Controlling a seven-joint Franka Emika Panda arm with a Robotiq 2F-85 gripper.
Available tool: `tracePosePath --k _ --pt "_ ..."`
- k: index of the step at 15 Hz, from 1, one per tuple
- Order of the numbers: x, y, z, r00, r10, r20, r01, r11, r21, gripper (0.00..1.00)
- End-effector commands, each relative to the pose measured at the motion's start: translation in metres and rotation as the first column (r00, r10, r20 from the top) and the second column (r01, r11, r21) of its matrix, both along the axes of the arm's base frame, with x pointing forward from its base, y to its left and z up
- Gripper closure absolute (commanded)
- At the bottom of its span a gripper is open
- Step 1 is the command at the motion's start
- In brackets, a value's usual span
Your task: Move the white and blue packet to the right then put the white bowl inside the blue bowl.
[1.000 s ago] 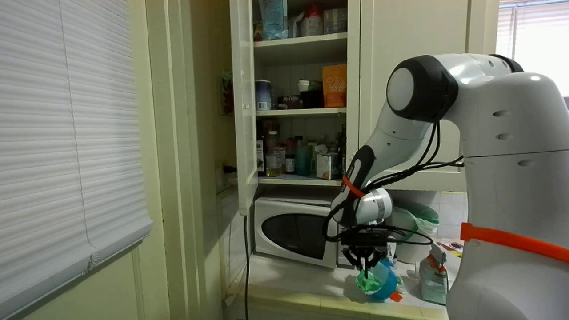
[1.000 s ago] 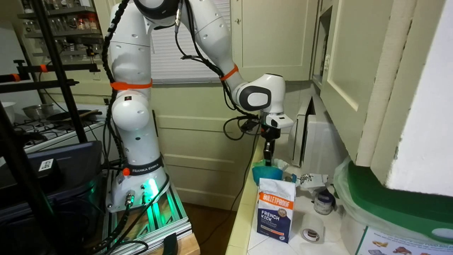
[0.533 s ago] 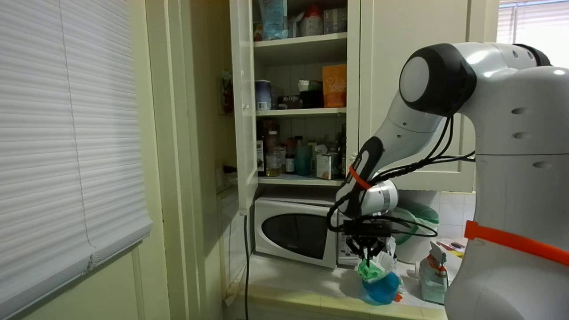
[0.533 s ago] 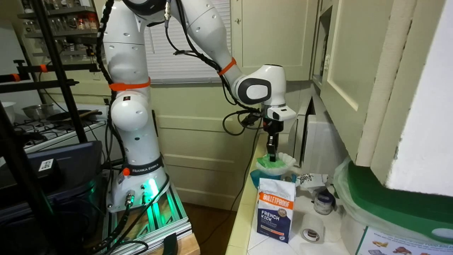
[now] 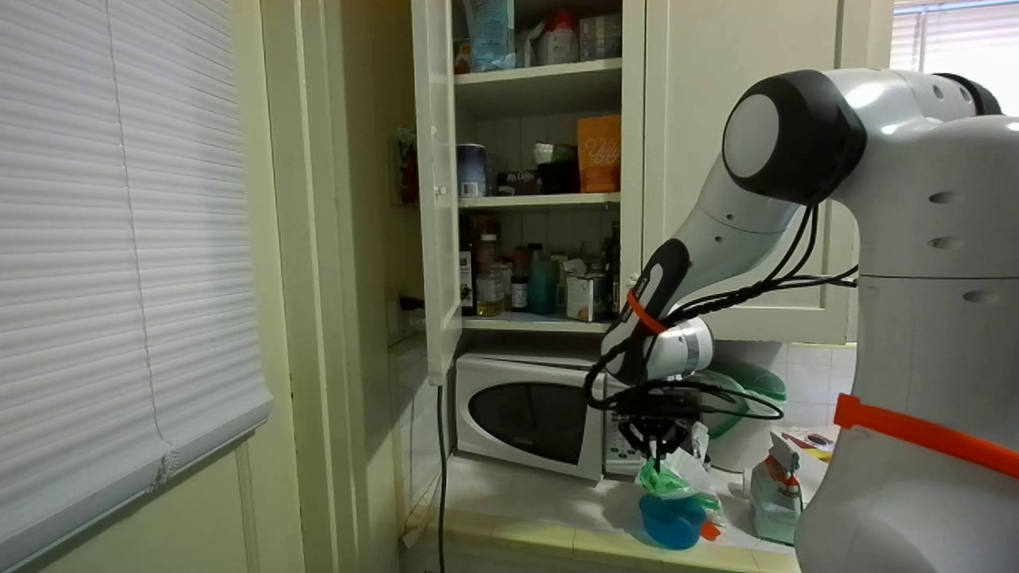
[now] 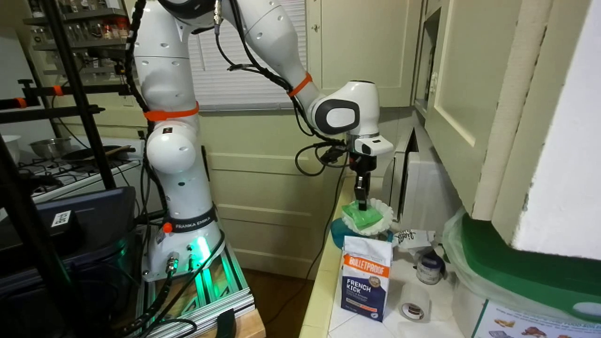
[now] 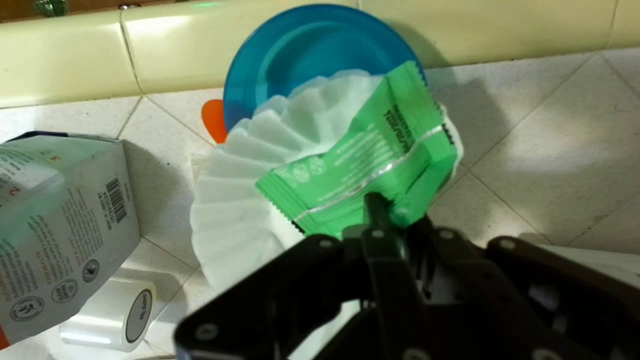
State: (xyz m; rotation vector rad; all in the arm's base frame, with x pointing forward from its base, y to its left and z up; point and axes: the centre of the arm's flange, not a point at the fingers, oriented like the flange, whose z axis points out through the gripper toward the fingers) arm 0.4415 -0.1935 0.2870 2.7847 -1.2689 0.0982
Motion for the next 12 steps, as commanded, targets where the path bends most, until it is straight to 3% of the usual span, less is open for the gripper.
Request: tracePosePath --k 1,6,12 --pt "-0.011 0.012 0.007 0.999 0.036 -0.022 -0.036 0.999 0.009 0.97" --pt "-0.006 0.028 -0.005 0.992 0.098 -0.085 -0.096 0.995 0.028 0.97" --pt "-0.003 0.028 -0.022 0.981 0.096 -0.168 -0.093 0.995 0.031 0.97"
